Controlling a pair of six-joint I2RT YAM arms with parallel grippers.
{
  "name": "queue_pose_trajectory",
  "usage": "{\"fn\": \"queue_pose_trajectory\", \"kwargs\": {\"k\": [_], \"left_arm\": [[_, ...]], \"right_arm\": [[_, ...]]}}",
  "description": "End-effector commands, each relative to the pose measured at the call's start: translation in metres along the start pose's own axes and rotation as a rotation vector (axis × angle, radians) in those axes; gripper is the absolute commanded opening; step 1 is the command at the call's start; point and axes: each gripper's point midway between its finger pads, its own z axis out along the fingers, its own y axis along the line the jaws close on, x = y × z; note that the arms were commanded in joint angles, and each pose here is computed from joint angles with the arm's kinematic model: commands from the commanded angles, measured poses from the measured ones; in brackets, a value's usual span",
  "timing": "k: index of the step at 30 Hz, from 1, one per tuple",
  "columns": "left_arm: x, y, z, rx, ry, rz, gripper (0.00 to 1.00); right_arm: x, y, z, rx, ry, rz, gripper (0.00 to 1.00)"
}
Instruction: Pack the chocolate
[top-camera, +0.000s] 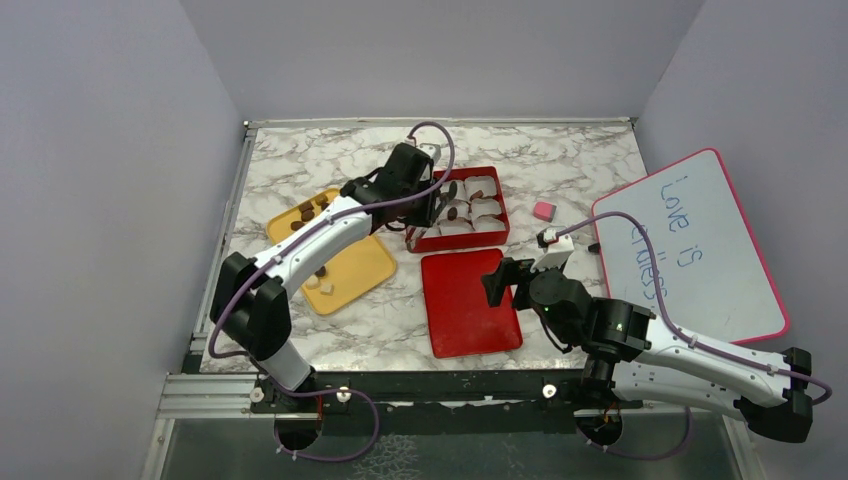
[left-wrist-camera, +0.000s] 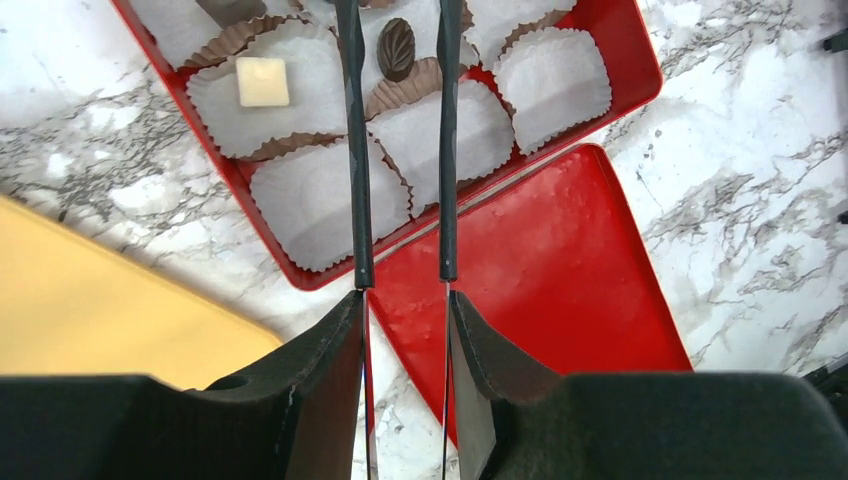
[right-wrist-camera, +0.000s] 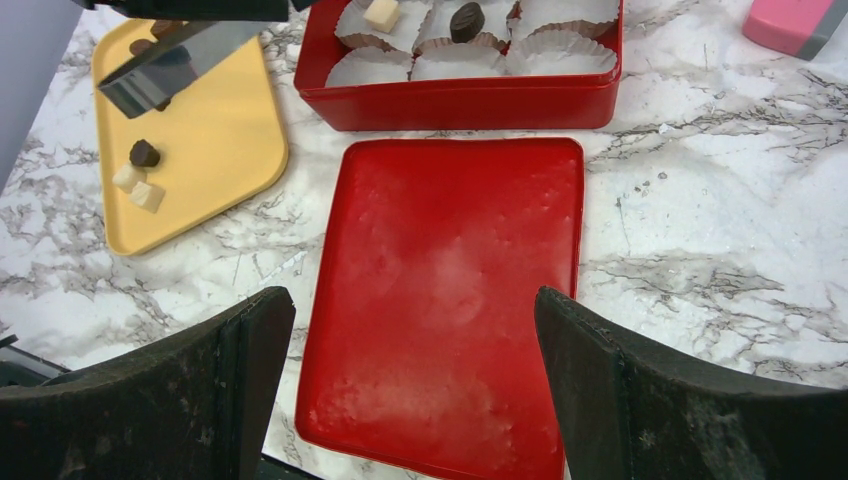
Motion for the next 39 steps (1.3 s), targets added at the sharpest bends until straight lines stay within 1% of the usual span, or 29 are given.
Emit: {"fn": "queue_pose_trajectory", "kwargs": {"k": [1, 11, 16, 22, 28, 31, 39], "left_arm": [[-0.004, 0.006, -0.022, -0.042, -0.06, -0.025, 0.35], [0.02, 0.03, -0.06, -0.137, -0.078, -0.085, 0.35], [0.037, 0.048, -0.077, -0.202, -0.081, -0.106, 0.35], [0.053, 0.075, -0.098, -0.299, -0.079, -0.166, 0.35], [0.077, 0.109, -0.109, -0.368, -0.031, -0.254, 0.35], [0.082, 0.115, -0.116, -0.368, -0.02, -0.265, 0.35], [0.101, 0.137, -0.145, -0.473, 0.002, -0.309, 0.35]], "right_arm": [[-0.008, 0.003, 0.001, 0.001, -0.025, 0.031, 0.96], [-0.005, 0.005, 0.003, 0.0, -0.021, 0.024, 0.96], [-0.004, 0.008, 0.004, -0.01, -0.01, 0.023, 0.96], [-0.006, 0.009, 0.003, -0.018, -0.009, 0.026, 0.96], [-0.009, 0.007, 0.0, -0.015, -0.016, 0.029, 0.96], [-0.007, 0.007, 0.0, -0.02, -0.013, 0.028, 0.96], [-0.008, 0.006, 0.001, -0.01, -0.017, 0.015, 0.96]]}}
